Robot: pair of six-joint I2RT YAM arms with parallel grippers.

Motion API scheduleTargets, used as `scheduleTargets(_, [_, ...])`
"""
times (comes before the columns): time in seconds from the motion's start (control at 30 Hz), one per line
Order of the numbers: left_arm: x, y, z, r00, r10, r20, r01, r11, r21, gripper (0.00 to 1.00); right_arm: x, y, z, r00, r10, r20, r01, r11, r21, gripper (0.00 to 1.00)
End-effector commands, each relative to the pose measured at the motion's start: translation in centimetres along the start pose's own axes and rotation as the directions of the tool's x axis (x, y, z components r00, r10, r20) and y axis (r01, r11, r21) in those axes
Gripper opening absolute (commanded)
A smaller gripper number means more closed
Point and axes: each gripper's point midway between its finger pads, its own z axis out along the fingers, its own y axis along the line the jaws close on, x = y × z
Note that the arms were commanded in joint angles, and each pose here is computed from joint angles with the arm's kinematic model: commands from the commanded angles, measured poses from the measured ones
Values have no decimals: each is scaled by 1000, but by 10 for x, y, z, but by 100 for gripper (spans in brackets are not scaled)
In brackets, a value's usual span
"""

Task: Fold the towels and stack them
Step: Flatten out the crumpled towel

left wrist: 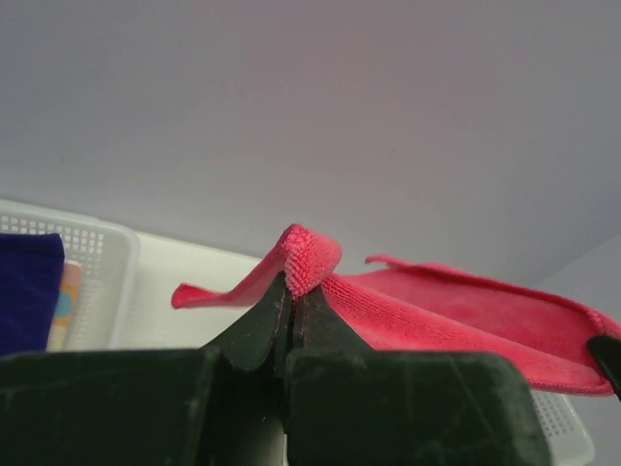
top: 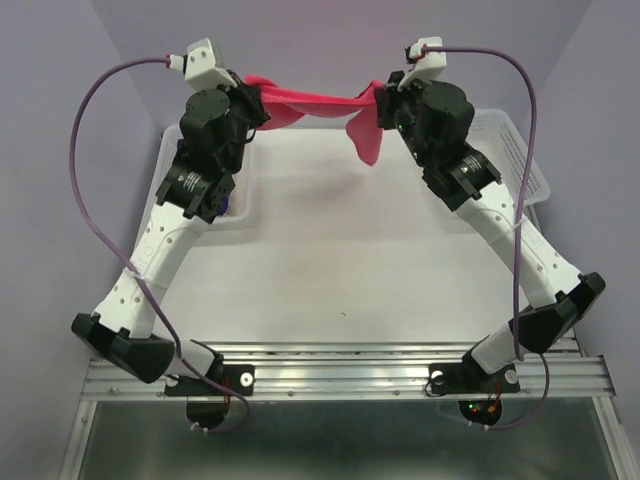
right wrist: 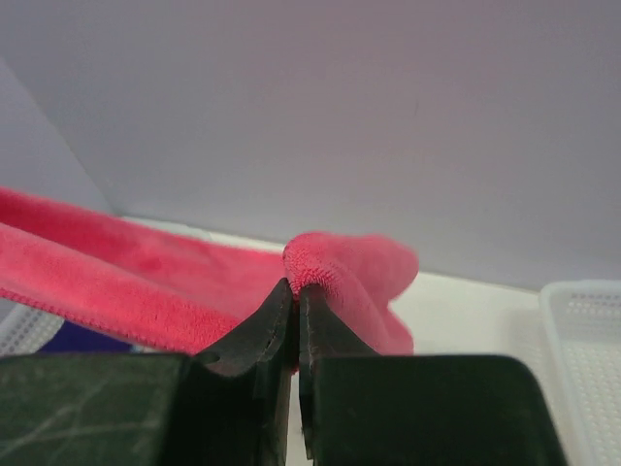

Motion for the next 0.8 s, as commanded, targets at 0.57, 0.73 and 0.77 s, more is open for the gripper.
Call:
scheduleTargets(0.57, [376,75,-246,655,-276,-703,237,959,-155,99,337,-69,-215,676,427,-600,-267,901,341,100])
scheduleTargets(0.73, [340,72,-227,751,-217,-624,174,976,-131,99,311,-29,-210,673,346,-654,-352,927,128,100])
scheduleTargets(0.77, [330,69,-221,771,-204,-603,162,979,-125,99,312,-20,-210,669,323,-669,-357,930,92,100])
